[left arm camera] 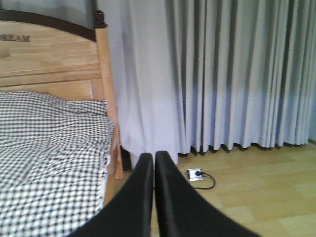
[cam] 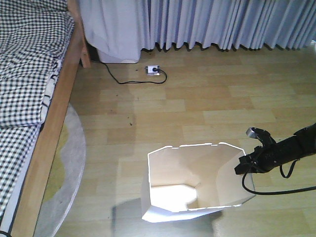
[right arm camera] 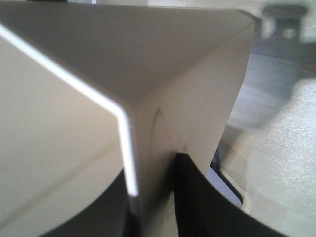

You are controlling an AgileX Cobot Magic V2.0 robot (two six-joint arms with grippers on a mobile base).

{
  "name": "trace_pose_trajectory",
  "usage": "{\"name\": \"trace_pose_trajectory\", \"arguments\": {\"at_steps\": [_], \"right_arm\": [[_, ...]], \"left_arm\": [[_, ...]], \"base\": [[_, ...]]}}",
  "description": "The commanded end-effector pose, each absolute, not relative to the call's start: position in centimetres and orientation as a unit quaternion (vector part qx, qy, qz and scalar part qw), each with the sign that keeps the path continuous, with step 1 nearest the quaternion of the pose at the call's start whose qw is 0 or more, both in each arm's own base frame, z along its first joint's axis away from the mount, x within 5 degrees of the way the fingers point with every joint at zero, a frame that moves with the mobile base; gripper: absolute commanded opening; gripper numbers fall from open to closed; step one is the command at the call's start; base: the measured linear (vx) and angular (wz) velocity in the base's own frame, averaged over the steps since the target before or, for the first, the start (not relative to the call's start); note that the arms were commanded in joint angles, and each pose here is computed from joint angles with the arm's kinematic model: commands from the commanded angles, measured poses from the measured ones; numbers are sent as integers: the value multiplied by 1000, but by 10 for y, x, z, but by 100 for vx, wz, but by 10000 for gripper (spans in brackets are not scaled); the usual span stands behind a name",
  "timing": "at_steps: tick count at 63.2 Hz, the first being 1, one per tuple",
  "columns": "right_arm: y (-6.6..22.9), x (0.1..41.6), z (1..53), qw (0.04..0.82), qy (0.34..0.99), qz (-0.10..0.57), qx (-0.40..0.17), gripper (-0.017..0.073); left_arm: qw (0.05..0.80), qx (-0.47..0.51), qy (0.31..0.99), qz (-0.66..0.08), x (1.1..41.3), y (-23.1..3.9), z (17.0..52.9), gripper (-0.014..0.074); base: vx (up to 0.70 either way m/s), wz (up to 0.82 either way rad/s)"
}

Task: Move trash bin to bedside with robot
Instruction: 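Drive along the bed toward the curtains, carrying the bin in the right gripper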

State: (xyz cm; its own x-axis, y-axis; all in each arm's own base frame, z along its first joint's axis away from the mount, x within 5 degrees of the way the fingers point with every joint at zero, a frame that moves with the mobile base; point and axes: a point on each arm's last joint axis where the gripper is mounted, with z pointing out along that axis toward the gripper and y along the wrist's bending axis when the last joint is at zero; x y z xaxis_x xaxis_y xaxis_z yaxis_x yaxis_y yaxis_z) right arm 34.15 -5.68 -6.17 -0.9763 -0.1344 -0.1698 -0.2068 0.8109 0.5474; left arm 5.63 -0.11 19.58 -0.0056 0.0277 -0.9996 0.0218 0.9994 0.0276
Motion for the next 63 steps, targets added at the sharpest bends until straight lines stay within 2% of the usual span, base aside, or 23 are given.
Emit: {"name": "trace_pose_trajectory", "arguments": {"at_steps": [1,22,63], "right_arm": [[-48,354,-21,91,915,384,-85,-4],[-48,354,-21,91,915,384,-85,-4],[-48,354,-21,91,915,384,-85,-4]], "left_arm": [[729,9,685,-7,56,-1,199,-6],[729,9,685,-7,56,-1,199,-6],[729,9,685,-7,56,-1,199,-6]], "base": [[19,-21],[20,-13],[20,4]]}}
